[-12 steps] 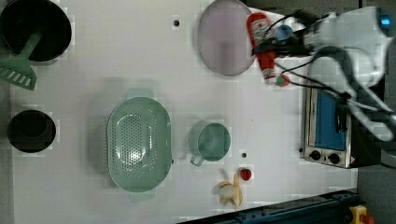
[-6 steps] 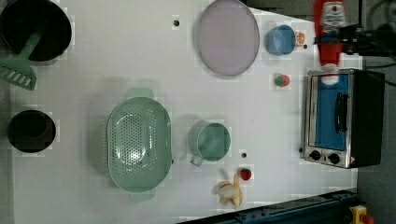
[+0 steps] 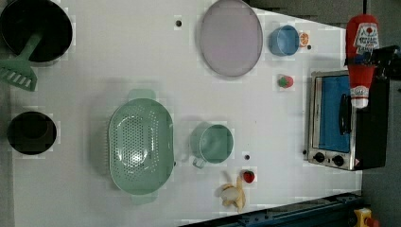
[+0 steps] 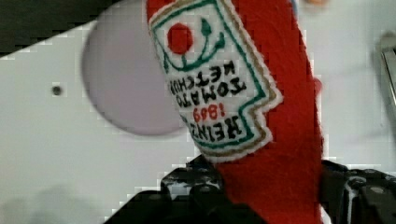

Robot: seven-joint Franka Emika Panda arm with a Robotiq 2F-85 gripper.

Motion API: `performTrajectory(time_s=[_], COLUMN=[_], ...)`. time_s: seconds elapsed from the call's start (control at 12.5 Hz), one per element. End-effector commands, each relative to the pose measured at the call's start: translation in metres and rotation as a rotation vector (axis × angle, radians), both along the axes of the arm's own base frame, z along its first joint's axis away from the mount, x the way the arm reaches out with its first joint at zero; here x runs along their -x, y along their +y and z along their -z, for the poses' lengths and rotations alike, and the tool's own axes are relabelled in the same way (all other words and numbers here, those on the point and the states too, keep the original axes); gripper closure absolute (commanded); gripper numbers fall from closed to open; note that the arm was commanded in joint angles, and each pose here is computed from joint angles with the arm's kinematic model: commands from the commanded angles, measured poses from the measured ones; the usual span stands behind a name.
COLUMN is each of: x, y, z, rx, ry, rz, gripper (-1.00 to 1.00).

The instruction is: Pick ketchup from plate and place it on table.

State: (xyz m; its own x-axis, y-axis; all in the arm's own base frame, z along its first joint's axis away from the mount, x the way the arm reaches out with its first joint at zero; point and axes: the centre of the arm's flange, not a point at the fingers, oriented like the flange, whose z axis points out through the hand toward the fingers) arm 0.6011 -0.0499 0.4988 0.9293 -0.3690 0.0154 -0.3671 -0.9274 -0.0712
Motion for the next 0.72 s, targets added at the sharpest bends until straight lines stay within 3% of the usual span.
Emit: performTrajectory(time_s=[0.08,0.56,0.72], x=[0.029,0.078,0.093], y=[-0.009,0.017,0.019], z=[0.039,0.114,0.149], rx=[-0.014,0.011,0.069], ry=[0.083,0.079,0.069], rz=[0.116,0.150,0.115], gripper=[-0.16,-0.16,-0.16])
